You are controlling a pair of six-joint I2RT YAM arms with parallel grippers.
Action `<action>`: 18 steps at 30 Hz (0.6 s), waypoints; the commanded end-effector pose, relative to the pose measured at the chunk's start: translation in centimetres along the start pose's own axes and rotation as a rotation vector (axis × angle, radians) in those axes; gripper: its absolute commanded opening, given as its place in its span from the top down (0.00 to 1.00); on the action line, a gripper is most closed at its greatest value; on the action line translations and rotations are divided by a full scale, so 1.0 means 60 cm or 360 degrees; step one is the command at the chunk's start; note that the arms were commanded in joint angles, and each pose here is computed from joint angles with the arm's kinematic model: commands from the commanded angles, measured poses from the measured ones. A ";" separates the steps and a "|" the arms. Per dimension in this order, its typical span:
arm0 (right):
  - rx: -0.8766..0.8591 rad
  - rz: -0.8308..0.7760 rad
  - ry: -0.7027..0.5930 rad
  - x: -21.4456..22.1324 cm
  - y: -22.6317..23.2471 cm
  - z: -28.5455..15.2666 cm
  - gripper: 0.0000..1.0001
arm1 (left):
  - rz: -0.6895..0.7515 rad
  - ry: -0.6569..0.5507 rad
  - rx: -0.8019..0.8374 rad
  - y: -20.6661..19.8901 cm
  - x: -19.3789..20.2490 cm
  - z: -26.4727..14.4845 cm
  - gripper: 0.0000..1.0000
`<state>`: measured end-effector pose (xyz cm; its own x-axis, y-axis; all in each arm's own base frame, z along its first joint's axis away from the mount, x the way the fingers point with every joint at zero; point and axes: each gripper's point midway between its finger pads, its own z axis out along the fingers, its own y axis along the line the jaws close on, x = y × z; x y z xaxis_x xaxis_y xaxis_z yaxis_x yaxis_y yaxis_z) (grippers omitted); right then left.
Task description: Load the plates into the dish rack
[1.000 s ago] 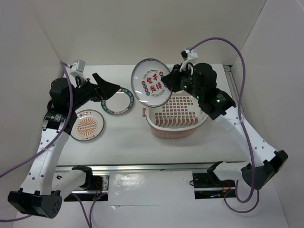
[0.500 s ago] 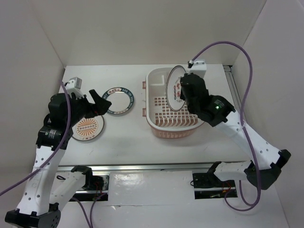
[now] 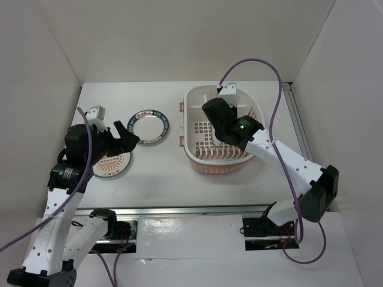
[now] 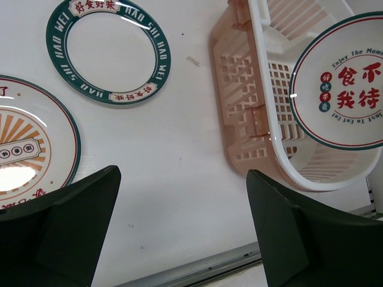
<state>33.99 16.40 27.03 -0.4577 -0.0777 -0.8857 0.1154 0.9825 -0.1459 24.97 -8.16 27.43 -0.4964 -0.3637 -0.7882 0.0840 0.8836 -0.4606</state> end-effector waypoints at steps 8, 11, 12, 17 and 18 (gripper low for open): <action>0.0019 0.0056 0.0001 0.020 0.015 0.039 1.00 | 0.0055 -0.0043 0.0011 0.005 0.003 0.001 0.00; 0.0002 0.0083 0.0011 0.029 0.017 0.040 1.00 | 0.0061 -0.0069 0.0023 0.001 -0.002 -0.002 0.00; 0.0007 0.0069 0.0023 0.037 0.016 0.042 1.00 | 0.0061 -0.0069 0.0023 0.001 -0.002 -0.002 0.00; -0.0025 0.0075 0.0041 0.055 0.027 0.037 1.00 | 0.0061 -0.0069 0.0023 0.001 -0.002 -0.002 0.00; -0.0025 0.0075 0.0041 0.055 0.027 0.037 1.00 | 0.0061 -0.0069 0.0023 0.001 -0.002 -0.002 0.00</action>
<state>33.78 16.34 20.90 -0.5574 -0.1199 -0.8216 0.0878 0.9755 -0.2019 24.55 -8.09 26.09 -0.5102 -0.3617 -0.7803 0.0749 0.8851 -0.4593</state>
